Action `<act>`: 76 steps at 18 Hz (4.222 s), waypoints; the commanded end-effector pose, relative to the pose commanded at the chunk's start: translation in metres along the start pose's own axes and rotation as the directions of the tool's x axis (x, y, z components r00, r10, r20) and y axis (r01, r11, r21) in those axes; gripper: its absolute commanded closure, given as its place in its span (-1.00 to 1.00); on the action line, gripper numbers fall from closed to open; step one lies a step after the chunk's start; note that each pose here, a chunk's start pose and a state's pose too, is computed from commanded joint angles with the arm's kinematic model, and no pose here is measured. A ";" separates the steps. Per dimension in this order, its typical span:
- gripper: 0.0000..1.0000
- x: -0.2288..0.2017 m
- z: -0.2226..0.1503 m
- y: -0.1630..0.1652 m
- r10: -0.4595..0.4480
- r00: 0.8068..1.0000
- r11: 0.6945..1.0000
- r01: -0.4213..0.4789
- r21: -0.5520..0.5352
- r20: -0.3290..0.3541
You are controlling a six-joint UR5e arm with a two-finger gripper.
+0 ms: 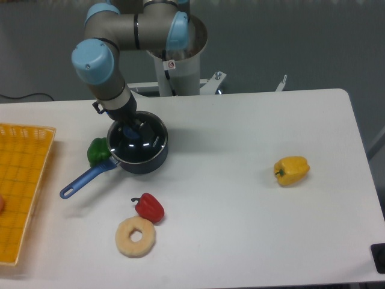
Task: Open the lid
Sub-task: 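Lower the gripper onto the blue lid knob and close on it, then lift the glass lid off the saucepan and carry it beside the pot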
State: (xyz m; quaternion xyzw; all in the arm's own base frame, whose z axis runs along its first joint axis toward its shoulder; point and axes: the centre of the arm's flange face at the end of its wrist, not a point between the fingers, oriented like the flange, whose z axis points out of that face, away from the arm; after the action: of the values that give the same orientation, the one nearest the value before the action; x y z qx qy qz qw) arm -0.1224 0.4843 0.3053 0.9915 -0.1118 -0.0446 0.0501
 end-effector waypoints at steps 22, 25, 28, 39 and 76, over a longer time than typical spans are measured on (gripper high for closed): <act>-1.00 0.006 0.025 0.001 -0.008 1.000 0.999 0.007 -0.040 -0.023; -1.00 0.006 0.025 0.001 -0.002 1.000 0.999 0.001 -0.032 -0.030; -1.00 0.007 0.025 0.000 0.002 0.999 1.000 -0.002 -0.015 -0.048; -1.00 0.007 0.026 0.002 0.002 0.999 1.000 -0.003 -0.017 -0.051; 0.00 -0.122 -0.029 0.045 0.009 1.000 0.998 -0.007 0.069 -0.020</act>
State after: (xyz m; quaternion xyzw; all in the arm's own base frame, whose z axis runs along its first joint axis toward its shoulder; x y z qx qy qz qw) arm -0.2479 0.4707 0.3482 0.9926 -0.1166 -0.0305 0.0170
